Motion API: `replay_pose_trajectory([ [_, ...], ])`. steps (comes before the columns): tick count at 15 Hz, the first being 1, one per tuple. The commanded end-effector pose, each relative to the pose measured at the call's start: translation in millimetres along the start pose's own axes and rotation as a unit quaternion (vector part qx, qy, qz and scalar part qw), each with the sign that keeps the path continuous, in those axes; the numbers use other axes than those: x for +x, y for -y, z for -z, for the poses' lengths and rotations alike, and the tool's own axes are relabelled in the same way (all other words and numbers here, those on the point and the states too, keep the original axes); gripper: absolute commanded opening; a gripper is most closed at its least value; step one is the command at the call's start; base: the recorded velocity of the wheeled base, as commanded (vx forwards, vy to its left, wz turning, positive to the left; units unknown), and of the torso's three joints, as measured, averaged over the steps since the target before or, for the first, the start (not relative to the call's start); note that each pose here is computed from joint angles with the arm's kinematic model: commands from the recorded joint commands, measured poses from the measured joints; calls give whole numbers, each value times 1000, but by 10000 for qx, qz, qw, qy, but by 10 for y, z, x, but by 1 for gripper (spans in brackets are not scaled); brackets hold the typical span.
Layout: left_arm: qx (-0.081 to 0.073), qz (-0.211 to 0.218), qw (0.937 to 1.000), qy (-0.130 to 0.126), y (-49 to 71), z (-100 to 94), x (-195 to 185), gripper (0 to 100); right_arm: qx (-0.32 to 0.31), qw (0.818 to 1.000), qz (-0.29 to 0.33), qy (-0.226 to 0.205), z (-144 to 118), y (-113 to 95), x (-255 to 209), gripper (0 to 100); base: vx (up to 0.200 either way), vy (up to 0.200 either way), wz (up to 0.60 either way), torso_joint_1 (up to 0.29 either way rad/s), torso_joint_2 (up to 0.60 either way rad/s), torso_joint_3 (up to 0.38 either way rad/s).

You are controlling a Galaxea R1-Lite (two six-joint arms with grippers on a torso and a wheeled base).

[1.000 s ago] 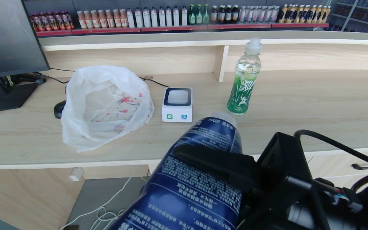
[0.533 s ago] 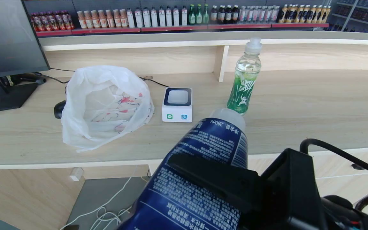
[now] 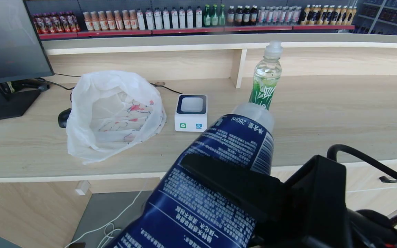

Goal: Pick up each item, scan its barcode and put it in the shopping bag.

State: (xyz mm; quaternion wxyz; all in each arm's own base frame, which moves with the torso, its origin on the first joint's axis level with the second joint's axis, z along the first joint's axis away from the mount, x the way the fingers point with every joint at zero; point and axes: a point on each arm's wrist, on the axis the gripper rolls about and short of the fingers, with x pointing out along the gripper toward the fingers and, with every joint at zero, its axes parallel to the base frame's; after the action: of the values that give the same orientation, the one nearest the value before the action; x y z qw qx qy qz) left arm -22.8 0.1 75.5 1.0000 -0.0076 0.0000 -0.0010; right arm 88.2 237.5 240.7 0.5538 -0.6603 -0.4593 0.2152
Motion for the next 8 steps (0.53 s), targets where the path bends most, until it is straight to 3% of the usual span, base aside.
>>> replay_pose_trajectory([
  [1, -1, -2, 10000, -8, 0, 0, 1, 100, 4, 10000, 37, -59, -36, 40, -16, 0, 0, 0, 0, 0, 0, 0],
  [8, -1, -2, 10000, -8, 0, 0, 1, 100, -13, 9996, 122, -265, -63, 2, -61, 0, 0, 0, 0, 0, 0, 0],
])
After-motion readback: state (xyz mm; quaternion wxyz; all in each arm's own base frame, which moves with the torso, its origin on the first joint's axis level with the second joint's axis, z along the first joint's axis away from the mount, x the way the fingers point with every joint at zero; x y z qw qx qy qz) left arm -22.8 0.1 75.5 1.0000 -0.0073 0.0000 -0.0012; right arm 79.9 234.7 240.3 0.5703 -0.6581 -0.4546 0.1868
